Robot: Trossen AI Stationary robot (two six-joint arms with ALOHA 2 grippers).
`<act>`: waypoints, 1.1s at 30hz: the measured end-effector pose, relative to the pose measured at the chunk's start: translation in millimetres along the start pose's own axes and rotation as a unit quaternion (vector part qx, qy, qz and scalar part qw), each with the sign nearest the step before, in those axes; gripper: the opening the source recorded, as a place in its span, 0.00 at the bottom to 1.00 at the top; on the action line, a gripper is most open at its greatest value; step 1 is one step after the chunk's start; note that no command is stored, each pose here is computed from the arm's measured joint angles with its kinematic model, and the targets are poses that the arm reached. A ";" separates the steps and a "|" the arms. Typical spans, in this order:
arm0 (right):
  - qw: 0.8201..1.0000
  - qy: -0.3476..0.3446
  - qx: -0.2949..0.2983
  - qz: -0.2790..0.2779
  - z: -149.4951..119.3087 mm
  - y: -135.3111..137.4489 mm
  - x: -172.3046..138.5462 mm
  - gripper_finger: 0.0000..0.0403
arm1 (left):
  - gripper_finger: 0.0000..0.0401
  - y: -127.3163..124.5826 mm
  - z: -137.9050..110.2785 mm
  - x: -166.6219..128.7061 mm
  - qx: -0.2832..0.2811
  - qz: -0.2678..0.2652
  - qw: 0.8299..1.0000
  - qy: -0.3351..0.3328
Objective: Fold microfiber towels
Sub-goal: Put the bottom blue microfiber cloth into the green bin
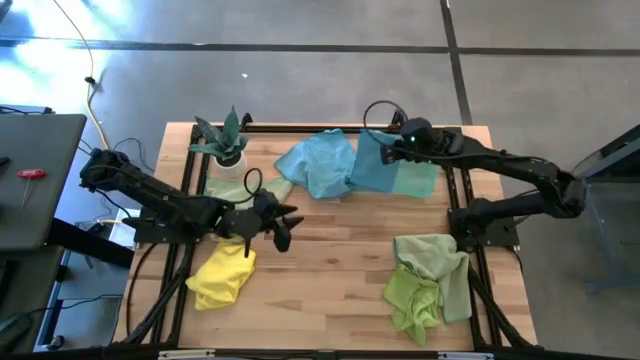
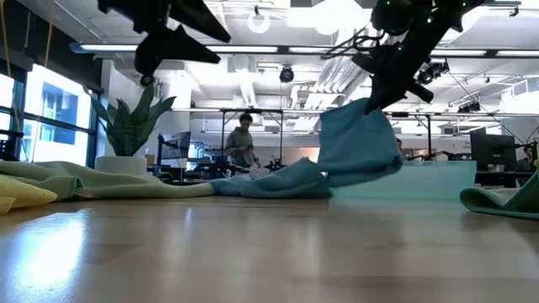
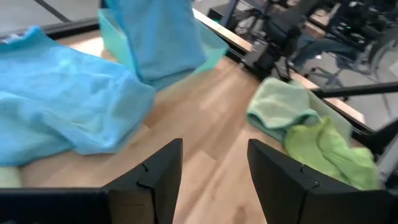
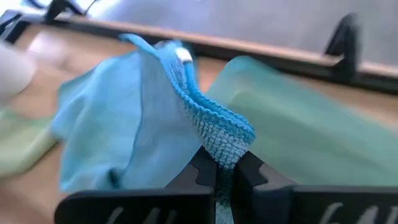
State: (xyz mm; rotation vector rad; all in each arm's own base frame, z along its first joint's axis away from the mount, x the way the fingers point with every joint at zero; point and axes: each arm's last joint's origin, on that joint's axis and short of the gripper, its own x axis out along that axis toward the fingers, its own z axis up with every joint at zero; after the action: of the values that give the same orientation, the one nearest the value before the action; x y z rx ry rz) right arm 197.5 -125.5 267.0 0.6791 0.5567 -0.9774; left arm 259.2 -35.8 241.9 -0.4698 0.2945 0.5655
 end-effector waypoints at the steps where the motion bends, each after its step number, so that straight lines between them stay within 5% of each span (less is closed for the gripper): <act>1: 1.000 -0.006 0.004 -0.007 2.7 -2.8 1.9 0.00 | 0.43 2.4 1.9 2.0 0.001 0.005 1.000 -0.002; 12: 0.991 -0.099 0.073 -0.045 29.1 -18.5 13.9 0.00 | 0.43 23.6 18.8 18.3 -0.019 0.035 0.999 -0.012; 19: 0.987 -0.089 0.091 -0.096 25.6 -27.5 14.8 0.00 | 0.43 31.0 24.4 22.7 -0.024 0.049 0.998 -0.020; 33: 0.959 -0.056 0.242 -0.135 -14.1 6.4 50.2 0.00 | 0.43 47.9 42.8 30.8 0.045 -0.044 0.998 0.021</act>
State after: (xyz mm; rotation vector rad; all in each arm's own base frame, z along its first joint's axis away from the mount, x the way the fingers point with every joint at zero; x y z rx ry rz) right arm 224.2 -140.5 224.4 0.9918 0.3109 -1.4230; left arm 262.5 34.9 250.0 -0.4067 0.3369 0.4549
